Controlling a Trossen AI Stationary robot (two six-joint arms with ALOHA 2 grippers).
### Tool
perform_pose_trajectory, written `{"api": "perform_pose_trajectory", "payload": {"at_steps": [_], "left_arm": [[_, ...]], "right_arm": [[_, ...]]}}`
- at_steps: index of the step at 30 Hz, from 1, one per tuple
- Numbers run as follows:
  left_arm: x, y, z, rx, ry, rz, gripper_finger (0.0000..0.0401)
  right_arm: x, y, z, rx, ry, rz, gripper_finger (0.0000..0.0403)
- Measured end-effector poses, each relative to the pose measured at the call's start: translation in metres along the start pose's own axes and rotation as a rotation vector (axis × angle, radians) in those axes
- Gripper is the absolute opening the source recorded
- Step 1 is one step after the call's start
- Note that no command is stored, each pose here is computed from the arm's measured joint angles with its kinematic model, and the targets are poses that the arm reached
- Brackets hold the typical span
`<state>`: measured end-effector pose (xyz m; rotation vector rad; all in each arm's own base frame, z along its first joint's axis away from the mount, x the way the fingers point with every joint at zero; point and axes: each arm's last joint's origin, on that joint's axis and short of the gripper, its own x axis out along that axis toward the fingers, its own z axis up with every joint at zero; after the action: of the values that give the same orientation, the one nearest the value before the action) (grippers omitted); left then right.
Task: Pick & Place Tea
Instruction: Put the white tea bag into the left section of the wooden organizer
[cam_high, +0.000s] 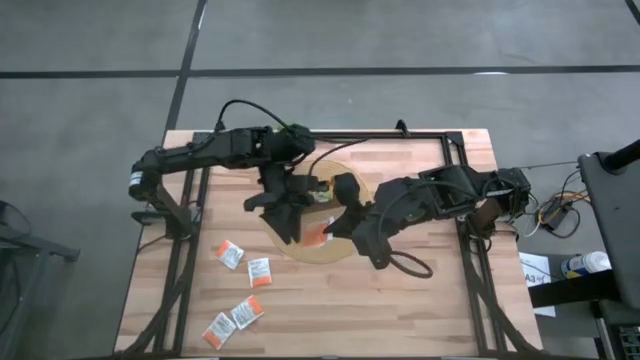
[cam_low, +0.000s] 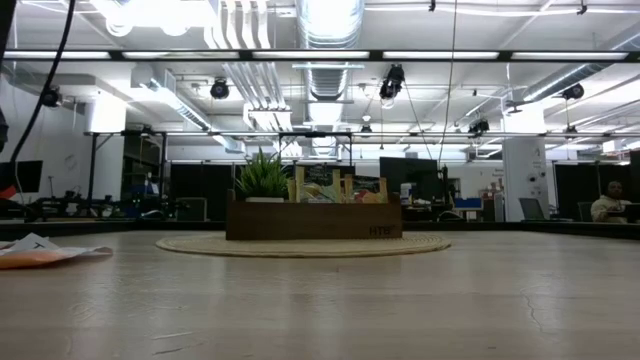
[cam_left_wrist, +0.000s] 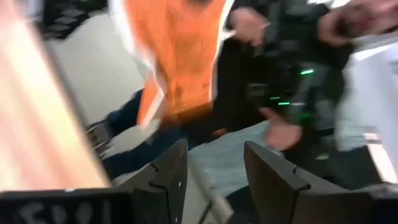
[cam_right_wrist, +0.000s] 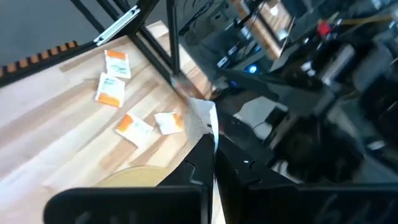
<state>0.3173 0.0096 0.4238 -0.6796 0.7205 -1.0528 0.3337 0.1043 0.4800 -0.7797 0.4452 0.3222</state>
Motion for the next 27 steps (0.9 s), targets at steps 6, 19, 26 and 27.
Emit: {"api": "perform_pose_trajectory", "payload": {"at_steps": [6, 19, 26, 27], "left_arm": [[-0.006, -0.009, -0.022, -0.009, 0.053, 0.207, 0.0151], [-0.035, -0.079, -0.049, 0.221, -0.051, 0.554, 0.0151], [-0.051, -0.115, -0.070, 0.288, -0.154, 0.750, 0.0151], [-0.053, -0.120, -0.072, 0.298, -0.164, 0.760, 0.0151]], "right_arm": [[0.000, -0.002, -0.003, 0.113, 0.020, 0.004, 0.0008], [0.038, -0.028, -0.051, 0.461, 0.220, -0.034, 0.0008], [0.077, -0.041, -0.082, 0.572, 0.305, -0.004, 0.0008], [0.082, -0.043, -0.087, 0.590, 0.313, 0.003, 0.0008]]}}
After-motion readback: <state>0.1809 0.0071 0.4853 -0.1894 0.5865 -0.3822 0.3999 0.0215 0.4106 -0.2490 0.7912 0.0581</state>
